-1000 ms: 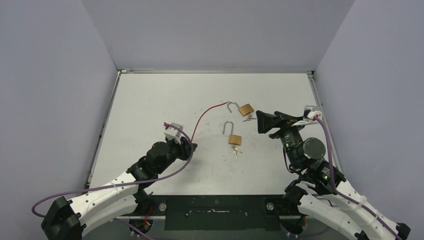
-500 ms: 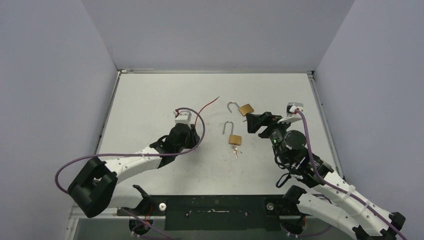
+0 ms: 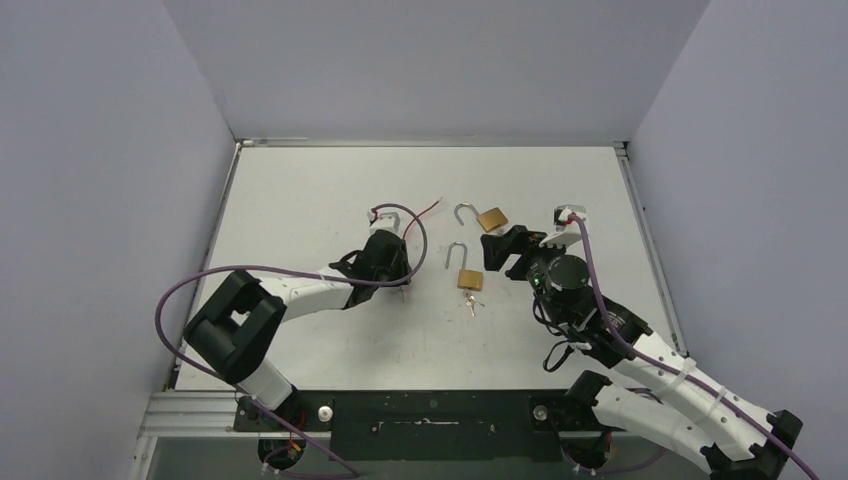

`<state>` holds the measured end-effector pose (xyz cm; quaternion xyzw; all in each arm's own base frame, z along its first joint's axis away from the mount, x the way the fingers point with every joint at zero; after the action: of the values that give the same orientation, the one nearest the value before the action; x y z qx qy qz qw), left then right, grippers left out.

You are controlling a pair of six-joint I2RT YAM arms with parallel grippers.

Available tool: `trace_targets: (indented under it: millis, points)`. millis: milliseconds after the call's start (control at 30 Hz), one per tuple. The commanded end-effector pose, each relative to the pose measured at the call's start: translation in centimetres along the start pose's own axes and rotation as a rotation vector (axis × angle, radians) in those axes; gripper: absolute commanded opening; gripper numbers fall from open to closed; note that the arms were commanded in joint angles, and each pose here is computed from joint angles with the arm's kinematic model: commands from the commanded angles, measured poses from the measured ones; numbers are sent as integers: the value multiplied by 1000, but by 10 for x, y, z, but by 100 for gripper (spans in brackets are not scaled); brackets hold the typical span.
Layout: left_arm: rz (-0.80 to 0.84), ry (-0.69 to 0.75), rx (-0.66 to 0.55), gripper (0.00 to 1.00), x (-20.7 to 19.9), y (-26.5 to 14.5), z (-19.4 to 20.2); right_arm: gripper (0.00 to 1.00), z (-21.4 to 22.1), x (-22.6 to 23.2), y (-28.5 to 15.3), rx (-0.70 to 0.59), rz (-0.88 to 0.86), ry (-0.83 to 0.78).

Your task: Unlock with the key

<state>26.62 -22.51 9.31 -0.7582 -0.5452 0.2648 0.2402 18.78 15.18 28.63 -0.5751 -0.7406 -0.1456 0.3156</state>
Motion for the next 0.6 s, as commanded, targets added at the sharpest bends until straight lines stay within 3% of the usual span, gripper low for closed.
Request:
trace_targets:
  millis: [0,133,233,267,300,367,567]
  points:
    - [11,-39,-65,37,-9,3,-26,81,-5,5,1,3,2,19]
    - [-4,-23,-81,60,-8,-4,-35,82,-9,6,-1,1,8,5]
    - [-5,-16,-104,66,-7,-16,-46,85,-13,2,-3,-9,39,-13]
    - [-12,-21,-115,72,-6,-20,-51,87,-14,1,-4,-11,50,-25]
    - [-29,-23,-106,85,-4,-27,-53,89,-15,-1,-5,-6,72,-42]
    - [-62,-60,-114,88,1,-41,-62,99,-22,-2,-8,-17,105,-66]
    - [-20,-46,-200,89,12,-123,-89,100,-47,-15,-27,-79,235,-131]
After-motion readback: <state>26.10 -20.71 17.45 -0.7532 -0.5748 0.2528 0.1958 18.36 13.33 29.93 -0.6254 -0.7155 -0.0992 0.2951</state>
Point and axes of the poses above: each gripper's point midway between its finger pads, its own y axis out along the fingers, its own x axis along the line the jaws close on, z = x × y, the point moved 7 cm from there along -y, back along the fingers, and after that the axes turned 13 degrees about y, right-handed, at the moved point
